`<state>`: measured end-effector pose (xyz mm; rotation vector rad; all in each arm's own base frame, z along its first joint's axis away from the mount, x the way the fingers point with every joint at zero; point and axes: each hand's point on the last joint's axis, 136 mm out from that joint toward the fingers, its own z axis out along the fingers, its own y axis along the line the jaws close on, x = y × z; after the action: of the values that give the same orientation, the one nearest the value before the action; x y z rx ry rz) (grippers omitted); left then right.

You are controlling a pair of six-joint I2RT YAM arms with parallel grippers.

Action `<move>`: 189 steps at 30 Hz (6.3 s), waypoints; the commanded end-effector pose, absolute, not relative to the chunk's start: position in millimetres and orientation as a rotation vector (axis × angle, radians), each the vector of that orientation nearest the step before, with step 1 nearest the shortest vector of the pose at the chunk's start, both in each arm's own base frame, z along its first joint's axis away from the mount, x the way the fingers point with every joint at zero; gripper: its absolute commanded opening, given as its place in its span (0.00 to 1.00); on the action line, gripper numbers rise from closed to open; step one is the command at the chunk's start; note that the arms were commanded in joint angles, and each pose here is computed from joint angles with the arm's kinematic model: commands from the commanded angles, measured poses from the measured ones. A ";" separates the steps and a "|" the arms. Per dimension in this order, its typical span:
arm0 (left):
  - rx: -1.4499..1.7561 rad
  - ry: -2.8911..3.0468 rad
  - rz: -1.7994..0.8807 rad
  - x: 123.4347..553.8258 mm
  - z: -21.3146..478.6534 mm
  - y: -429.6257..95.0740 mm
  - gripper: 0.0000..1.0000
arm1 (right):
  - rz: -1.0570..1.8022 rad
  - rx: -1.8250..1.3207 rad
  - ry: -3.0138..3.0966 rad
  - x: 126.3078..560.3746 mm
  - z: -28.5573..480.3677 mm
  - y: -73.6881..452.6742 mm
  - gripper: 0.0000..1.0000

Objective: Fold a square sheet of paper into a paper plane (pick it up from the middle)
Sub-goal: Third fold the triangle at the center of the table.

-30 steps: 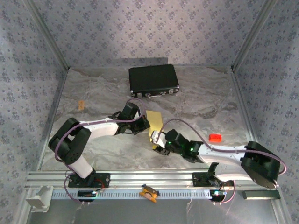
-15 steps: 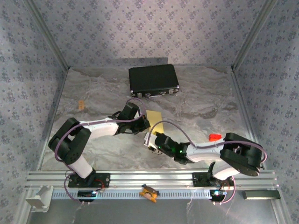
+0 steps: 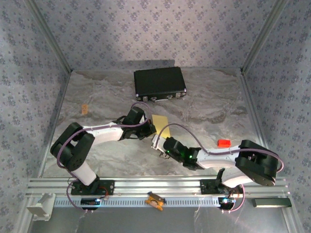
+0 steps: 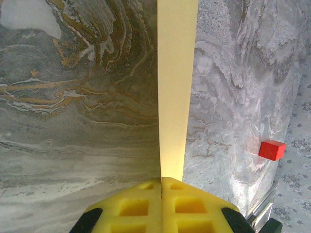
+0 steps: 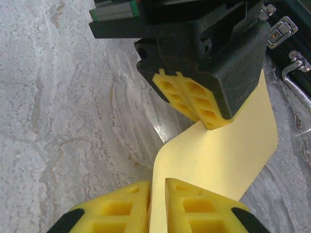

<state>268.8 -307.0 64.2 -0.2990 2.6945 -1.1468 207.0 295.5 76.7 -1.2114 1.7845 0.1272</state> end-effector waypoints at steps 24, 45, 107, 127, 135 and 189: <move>-0.264 2.678 -0.844 281.0 84.4 -264.2 0.56 | 0.779 -0.987 2.257 195.4 76.7 293.4 0.00; -0.066 2.748 -1.022 323.2 66.0 -316.0 0.22 | 1.107 -0.913 2.437 192.9 66.0 317.8 0.00; -0.067 2.896 -0.965 315.0 13.4 -318.8 0.16 | 0.747 -0.663 2.585 244.0 24.8 262.0 0.00; -0.063 2.896 -0.960 314.5 12.7 -318.9 0.16 | 0.759 -0.657 2.631 240.4 13.6 264.1 0.00; -0.022 2.855 -0.971 326.5 30.0 -324.3 0.18 | 0.749 -0.652 2.643 240.1 10.1 262.3 0.00; -0.271 2.690 -1.319 235.6 45.9 -323.5 0.04 | 0.717 -0.616 2.660 241.5 5.2 256.9 0.00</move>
<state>236.0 -320.0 47.2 -0.2779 2.6858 -1.3115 243.7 269.3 21.4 -0.6585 2.5855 0.7874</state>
